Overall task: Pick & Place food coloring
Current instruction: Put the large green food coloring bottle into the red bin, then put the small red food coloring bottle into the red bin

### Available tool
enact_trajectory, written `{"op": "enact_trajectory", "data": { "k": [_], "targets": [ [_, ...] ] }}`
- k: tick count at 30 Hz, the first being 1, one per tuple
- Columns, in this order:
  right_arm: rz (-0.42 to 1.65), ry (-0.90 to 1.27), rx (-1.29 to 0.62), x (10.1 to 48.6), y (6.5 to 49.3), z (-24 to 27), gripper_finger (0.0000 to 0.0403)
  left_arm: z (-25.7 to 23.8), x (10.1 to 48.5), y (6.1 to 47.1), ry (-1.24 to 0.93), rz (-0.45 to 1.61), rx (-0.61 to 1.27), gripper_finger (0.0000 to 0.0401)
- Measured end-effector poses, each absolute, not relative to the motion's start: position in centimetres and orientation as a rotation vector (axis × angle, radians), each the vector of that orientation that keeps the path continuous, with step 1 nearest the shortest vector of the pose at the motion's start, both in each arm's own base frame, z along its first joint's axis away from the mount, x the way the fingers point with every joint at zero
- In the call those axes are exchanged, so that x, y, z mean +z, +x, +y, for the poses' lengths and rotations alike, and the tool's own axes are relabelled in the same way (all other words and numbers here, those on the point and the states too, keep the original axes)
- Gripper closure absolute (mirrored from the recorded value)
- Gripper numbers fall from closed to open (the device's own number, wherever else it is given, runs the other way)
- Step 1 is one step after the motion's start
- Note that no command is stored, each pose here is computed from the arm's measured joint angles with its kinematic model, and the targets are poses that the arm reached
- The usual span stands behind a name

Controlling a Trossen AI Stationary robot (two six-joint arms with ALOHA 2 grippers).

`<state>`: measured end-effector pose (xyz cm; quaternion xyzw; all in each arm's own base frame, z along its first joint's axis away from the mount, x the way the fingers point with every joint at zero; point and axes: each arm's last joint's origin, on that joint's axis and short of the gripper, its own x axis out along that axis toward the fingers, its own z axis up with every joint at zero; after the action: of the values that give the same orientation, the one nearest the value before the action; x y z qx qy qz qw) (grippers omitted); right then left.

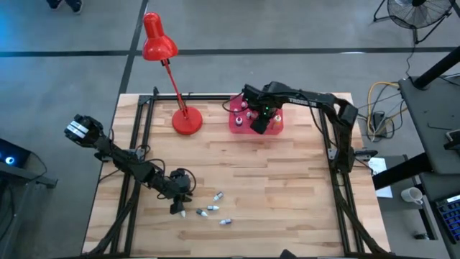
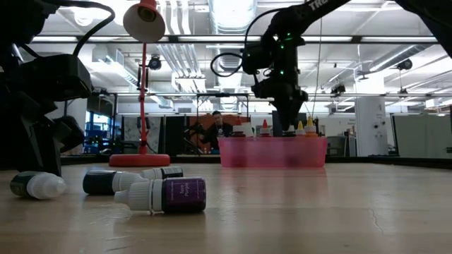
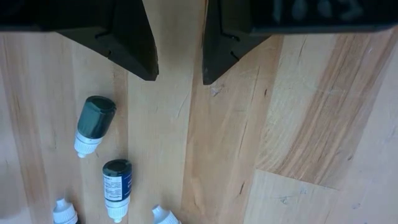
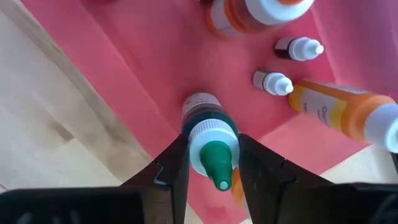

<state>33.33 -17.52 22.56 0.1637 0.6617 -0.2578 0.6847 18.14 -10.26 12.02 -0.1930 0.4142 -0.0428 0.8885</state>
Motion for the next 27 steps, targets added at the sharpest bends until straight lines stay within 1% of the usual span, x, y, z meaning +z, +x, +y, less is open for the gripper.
{"op": "enact_trajectory", "data": {
  "k": [4,6,11,15,21,27],
  "targets": [
    [1.479,0.353,-0.566,22.8,33.2,-17.5,0.0295,-10.3,12.0,18.1,-0.401,0.861,-0.089,0.0295],
    [1.470,0.359,-0.563,23.2,32.9,-17.5,0.0285,-10.3,12.0,18.1,-0.401,0.861,-0.088,0.0295],
    [1.435,0.369,-0.554,24.6,32.2,-17.4,0.0239,-10.2,12.0,18.1,-0.401,0.861,-0.088,0.0295],
    [1.457,0.383,-0.551,24.8,32.0,-17.2,0.0204,-10.3,12.0,18.1,-0.401,0.861,-0.089,0.0295],
    [1.493,0.386,-0.539,25.1,31.5,-16.8,0.0171,-10.3,12.0,18.1,-0.401,0.861,-0.089,0.0295],
    [1.363,0.403,-0.516,28.2,31.1,-14.8,0.0155,-10.3,12.0,18.1,-0.401,0.861,-0.089,0.0295]
  ]
}}
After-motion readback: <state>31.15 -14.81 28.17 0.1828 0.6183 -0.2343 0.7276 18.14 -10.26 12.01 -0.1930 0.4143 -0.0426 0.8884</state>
